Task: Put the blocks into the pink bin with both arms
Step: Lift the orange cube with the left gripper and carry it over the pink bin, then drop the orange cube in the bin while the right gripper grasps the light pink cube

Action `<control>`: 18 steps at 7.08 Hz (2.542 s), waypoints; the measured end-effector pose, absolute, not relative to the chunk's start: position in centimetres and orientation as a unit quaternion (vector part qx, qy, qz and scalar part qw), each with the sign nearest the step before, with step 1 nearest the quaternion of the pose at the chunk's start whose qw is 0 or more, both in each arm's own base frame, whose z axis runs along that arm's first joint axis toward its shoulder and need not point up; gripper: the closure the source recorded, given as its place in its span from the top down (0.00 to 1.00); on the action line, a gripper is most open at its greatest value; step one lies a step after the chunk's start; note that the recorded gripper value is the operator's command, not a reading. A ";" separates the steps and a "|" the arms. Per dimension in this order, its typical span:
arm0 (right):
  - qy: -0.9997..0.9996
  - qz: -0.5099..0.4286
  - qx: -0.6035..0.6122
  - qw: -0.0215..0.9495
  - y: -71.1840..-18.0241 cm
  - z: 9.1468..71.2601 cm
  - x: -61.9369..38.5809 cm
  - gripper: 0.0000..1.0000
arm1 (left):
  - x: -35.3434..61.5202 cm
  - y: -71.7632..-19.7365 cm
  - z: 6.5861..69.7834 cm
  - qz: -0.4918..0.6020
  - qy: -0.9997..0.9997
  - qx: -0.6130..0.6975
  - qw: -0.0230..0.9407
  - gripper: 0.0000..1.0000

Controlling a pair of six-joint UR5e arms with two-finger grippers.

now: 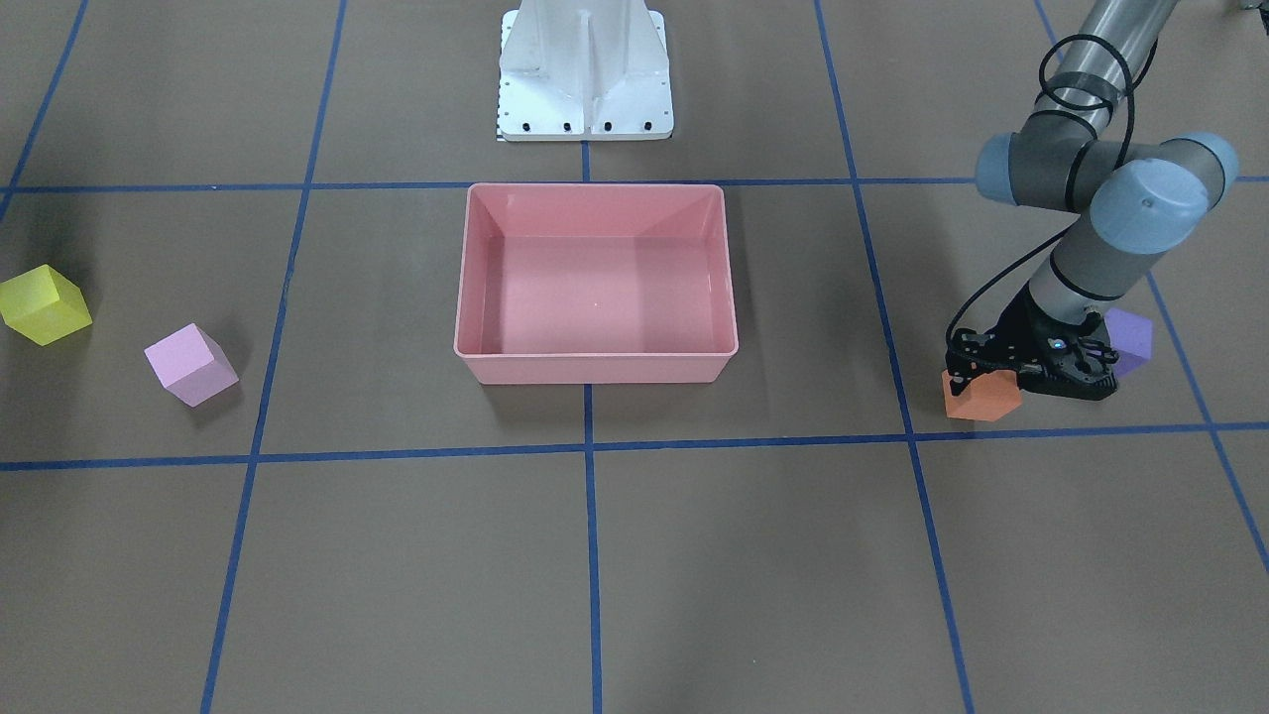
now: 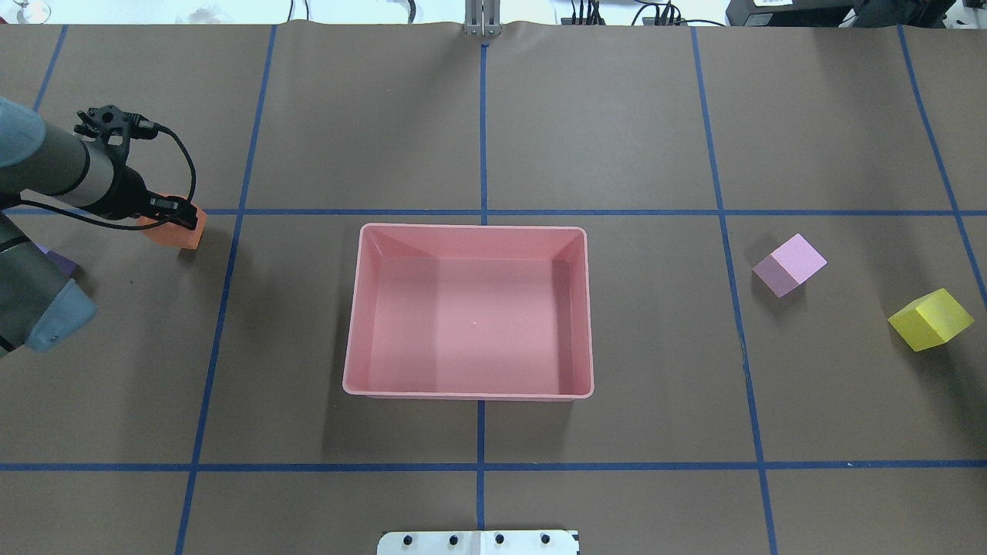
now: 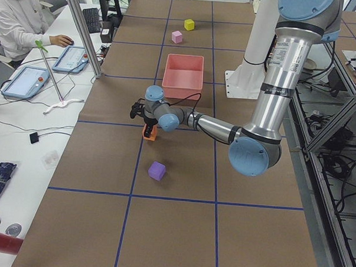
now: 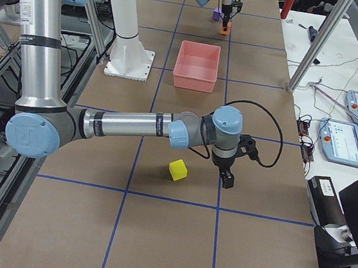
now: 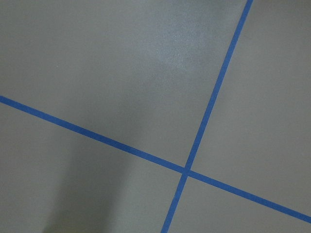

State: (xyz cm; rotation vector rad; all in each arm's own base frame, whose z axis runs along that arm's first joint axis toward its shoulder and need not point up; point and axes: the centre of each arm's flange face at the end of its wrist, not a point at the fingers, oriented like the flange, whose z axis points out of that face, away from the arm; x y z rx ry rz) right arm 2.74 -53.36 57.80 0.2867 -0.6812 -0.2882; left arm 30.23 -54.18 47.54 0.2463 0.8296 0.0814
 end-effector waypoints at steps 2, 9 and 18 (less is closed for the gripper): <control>-0.339 -0.141 0.139 0.920 -53.3 57.7 2.6 0.99 | 30.7 -54.6 36.8 0.025 0.403 0.104 0.909 0.00; -0.418 -0.069 0.148 0.893 -53.2 52.1 -11.1 1.00 | 48.8 -41.9 12.4 -0.031 0.407 0.052 0.911 1.00; -0.386 -0.170 0.174 0.890 -48.3 49.0 -25.6 1.00 | 23.1 -53.1 32.9 0.167 0.317 0.132 0.924 1.00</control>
